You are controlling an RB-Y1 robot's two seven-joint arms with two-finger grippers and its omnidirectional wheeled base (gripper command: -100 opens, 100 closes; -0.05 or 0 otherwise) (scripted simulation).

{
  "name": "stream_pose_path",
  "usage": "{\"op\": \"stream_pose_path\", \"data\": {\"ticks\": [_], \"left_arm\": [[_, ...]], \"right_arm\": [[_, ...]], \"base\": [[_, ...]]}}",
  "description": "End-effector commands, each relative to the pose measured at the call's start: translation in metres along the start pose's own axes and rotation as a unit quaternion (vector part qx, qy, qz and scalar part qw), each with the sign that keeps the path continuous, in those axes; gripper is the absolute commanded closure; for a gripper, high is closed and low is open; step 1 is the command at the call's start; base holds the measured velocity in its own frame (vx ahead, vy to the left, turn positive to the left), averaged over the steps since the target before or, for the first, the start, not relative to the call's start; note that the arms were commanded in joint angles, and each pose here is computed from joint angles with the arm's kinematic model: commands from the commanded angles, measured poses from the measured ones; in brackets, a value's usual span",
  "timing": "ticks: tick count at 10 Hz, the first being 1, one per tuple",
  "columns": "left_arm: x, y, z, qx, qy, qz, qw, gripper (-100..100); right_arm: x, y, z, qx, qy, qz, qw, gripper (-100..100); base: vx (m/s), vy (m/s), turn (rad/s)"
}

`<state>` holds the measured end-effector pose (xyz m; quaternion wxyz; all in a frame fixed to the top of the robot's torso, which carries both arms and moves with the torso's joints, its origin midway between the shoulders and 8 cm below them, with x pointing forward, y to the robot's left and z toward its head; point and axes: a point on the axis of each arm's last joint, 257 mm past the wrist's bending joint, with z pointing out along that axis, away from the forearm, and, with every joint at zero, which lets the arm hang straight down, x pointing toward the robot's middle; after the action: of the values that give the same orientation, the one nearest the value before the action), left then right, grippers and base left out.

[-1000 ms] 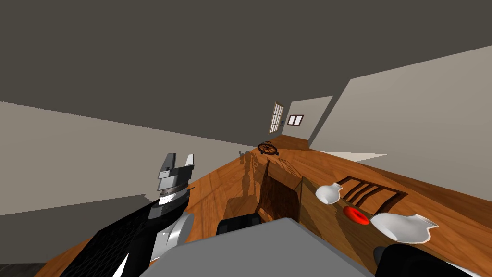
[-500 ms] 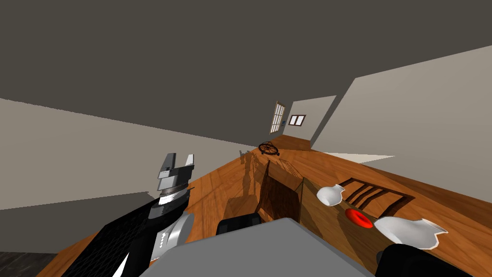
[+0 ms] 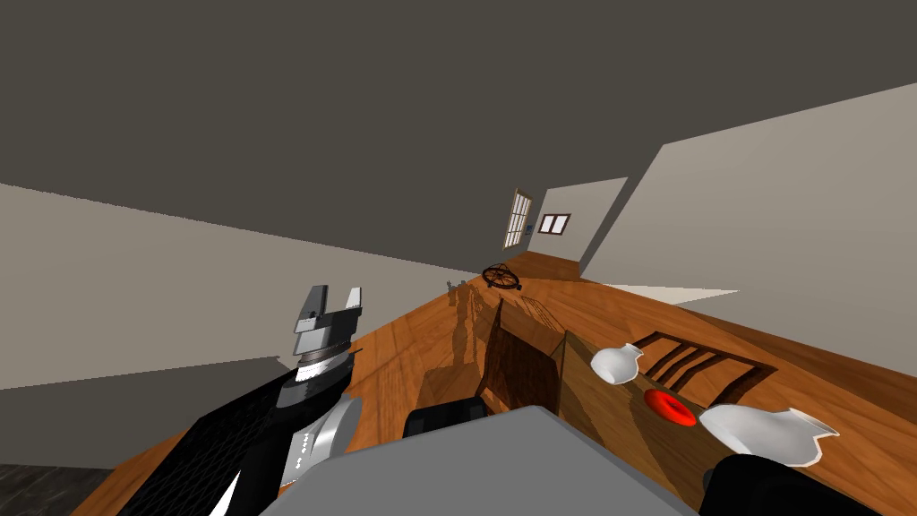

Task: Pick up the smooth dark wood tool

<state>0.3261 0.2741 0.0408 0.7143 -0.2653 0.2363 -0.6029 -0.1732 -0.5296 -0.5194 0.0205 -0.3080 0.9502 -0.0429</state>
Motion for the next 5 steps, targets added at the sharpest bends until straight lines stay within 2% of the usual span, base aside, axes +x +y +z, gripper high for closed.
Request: {"op": "stream_pose_path", "data": {"ticks": [1, 5], "left_arm": [[0.0, 0.0, 0.0, 0.0, 0.0, 0.0, 1.0, 0], [0.0, 0.0, 0.0, 0.0, 0.0, 0.0, 1.0, 0]], "right_arm": [[0.0, 0.0, 0.0, 0.0, 0.0, 0.0, 1.0, -100], [0.0, 0.0, 0.0, 0.0, 0.0, 0.0, 1.0, -100]], "base": [[0.0, 0.0, 0.0], [-0.002, -0.002, 0.006]]}}
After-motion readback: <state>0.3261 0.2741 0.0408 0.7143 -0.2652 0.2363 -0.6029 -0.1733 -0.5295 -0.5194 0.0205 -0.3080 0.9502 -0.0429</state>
